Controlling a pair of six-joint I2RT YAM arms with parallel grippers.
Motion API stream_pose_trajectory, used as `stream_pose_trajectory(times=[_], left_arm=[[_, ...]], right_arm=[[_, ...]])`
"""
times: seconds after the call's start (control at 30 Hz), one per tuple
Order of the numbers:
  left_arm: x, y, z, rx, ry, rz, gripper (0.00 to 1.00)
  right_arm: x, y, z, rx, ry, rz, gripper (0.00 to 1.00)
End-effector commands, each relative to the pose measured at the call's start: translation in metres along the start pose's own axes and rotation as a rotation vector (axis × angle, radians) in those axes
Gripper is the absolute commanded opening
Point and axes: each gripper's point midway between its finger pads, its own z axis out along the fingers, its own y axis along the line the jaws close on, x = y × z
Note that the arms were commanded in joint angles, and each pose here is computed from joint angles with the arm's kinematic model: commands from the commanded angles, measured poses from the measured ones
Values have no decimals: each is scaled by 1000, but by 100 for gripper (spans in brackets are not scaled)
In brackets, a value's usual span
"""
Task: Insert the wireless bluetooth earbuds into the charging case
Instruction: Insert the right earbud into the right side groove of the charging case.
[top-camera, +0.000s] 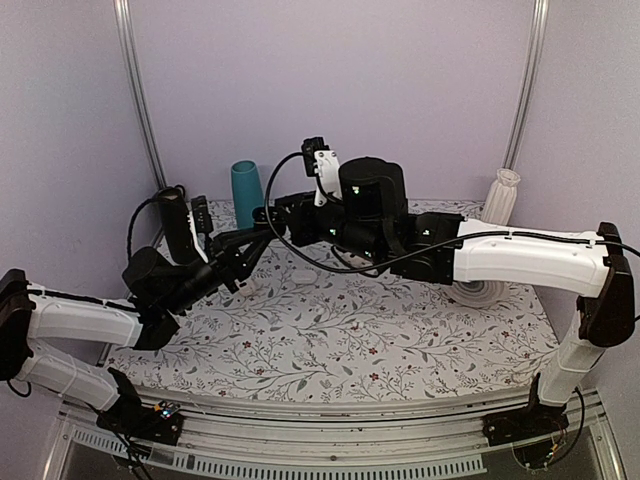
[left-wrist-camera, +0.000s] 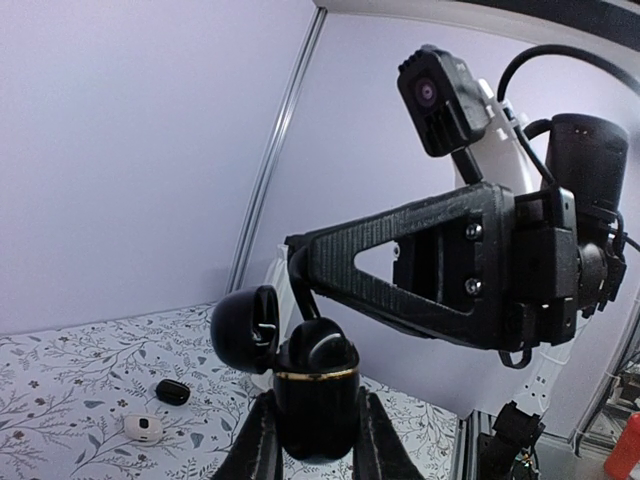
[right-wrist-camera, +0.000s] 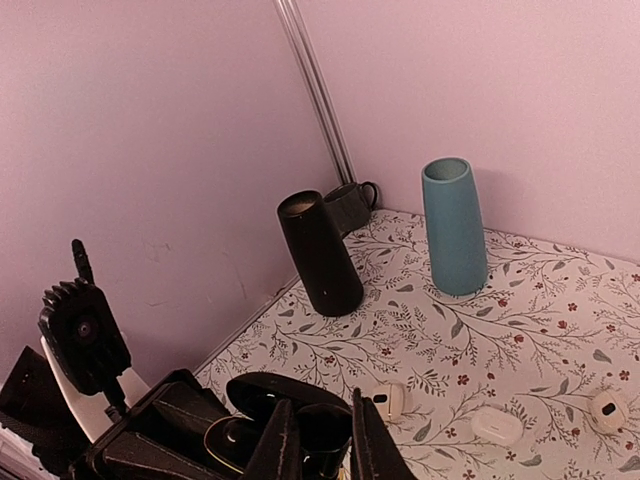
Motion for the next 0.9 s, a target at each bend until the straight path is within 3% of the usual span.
stream_pose_trajectory(times=[0.0,0.87], left_arm=[[-26,-13,6,35,-74,26,0],[-37,-13,9,18,-107,46,0]], right_arm=[[15,-1,1,15,29,-27,5],[23,8,4,1,45,-53,5]])
